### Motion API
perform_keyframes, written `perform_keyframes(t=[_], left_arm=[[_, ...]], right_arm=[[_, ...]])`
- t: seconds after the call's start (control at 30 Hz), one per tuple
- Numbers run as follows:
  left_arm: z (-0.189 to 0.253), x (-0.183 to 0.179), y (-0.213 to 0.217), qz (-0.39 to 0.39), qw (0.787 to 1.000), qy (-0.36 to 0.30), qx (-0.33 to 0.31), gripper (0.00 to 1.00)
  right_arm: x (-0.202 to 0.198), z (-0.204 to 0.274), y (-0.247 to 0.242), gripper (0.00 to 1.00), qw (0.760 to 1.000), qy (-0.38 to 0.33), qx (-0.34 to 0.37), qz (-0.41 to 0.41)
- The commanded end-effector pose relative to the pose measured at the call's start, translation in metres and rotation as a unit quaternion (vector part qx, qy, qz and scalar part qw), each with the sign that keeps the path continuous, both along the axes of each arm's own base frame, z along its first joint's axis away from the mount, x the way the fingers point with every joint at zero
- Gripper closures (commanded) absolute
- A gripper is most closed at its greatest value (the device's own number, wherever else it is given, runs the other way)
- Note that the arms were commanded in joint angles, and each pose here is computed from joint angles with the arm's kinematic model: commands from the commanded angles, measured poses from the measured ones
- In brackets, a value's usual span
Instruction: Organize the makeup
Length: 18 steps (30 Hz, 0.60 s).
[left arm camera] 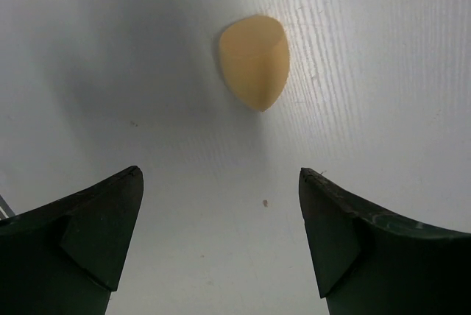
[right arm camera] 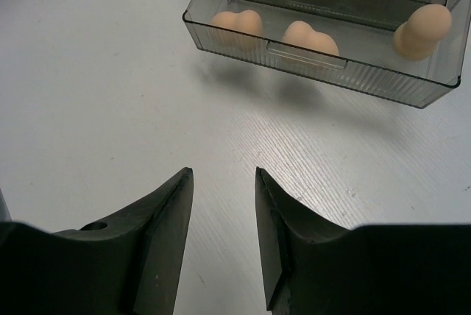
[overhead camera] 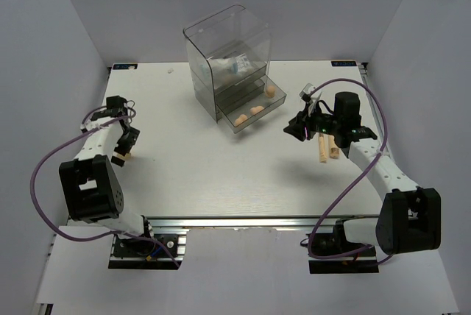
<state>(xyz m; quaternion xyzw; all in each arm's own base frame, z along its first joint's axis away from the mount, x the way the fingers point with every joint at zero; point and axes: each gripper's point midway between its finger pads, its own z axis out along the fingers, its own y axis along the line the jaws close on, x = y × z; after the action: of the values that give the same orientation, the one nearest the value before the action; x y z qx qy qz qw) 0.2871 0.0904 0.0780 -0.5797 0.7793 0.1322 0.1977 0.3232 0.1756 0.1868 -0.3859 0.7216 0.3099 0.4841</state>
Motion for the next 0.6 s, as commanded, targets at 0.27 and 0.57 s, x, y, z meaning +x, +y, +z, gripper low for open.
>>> perform_keyframes(t=[0.27, 0.57], left_arm=[[-0.021, 0.015, 0.032, -0.002, 1.0, 0.02, 0.005, 0.12], [-0.036, 0.045, 0.034, -0.01, 1.0, -0.002, -0.016, 0.26]], right_arm=[[0.005, 0.007, 0.001, 0.55, 1.0, -0.021, 0.001, -0.004], [0.007, 0.012, 0.001, 0.55, 1.0, -0.029, 0.0, -0.005]])
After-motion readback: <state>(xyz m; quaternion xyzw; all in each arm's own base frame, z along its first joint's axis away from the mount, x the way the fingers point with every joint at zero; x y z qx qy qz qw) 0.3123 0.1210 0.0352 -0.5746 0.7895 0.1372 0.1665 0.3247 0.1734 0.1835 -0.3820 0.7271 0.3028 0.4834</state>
